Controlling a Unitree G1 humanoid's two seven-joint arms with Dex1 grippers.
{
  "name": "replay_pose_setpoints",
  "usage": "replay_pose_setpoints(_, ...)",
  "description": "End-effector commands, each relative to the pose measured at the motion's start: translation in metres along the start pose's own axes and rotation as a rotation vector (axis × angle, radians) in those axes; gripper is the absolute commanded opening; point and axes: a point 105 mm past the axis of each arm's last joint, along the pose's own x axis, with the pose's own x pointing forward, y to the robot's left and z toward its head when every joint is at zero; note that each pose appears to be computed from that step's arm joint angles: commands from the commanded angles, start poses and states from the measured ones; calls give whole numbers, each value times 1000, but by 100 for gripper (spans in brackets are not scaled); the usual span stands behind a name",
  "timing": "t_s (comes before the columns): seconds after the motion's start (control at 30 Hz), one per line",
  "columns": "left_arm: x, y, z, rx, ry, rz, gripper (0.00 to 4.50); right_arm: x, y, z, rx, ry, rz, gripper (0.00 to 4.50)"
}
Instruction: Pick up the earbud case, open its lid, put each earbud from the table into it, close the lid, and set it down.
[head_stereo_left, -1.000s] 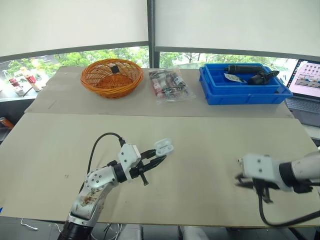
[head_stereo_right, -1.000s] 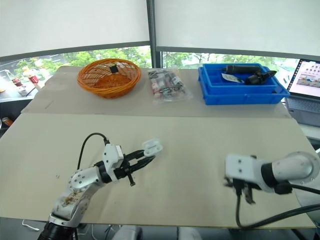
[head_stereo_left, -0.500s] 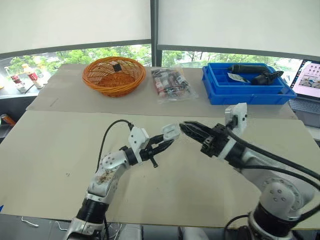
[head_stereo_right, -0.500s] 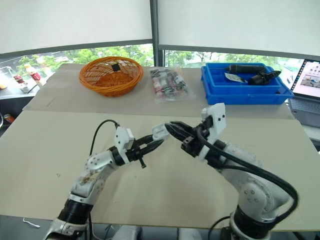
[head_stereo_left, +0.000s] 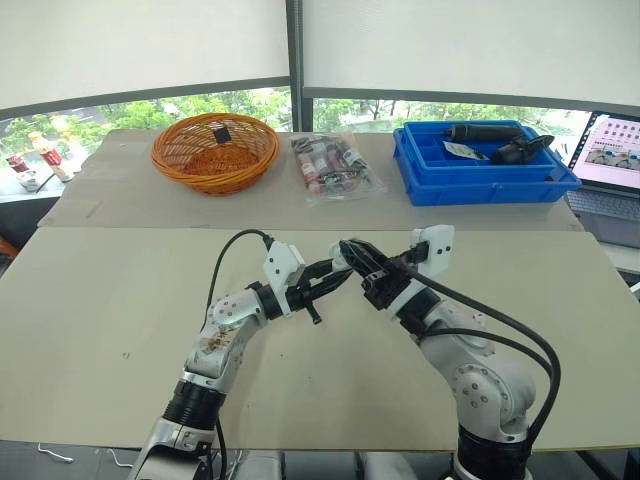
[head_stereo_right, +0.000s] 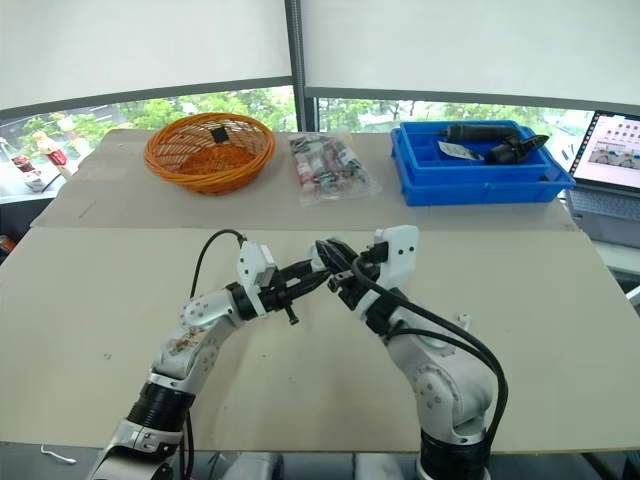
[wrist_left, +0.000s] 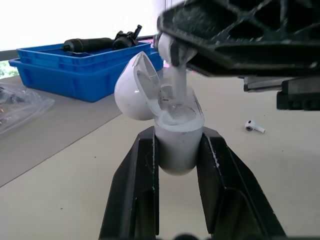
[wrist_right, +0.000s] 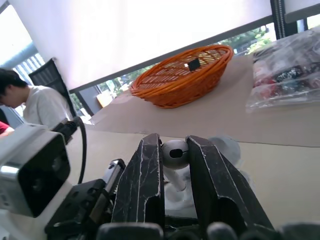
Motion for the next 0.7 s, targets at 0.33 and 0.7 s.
replay_pose_setpoints(0.33,3,-1,13,24,-44,-16,54,3,9,-3,-39,-33,30,34)
replay_pose_setpoints(0.7,3,-1,13,23,-44,-17,54,-1,5,-11,-118,-3,3,137)
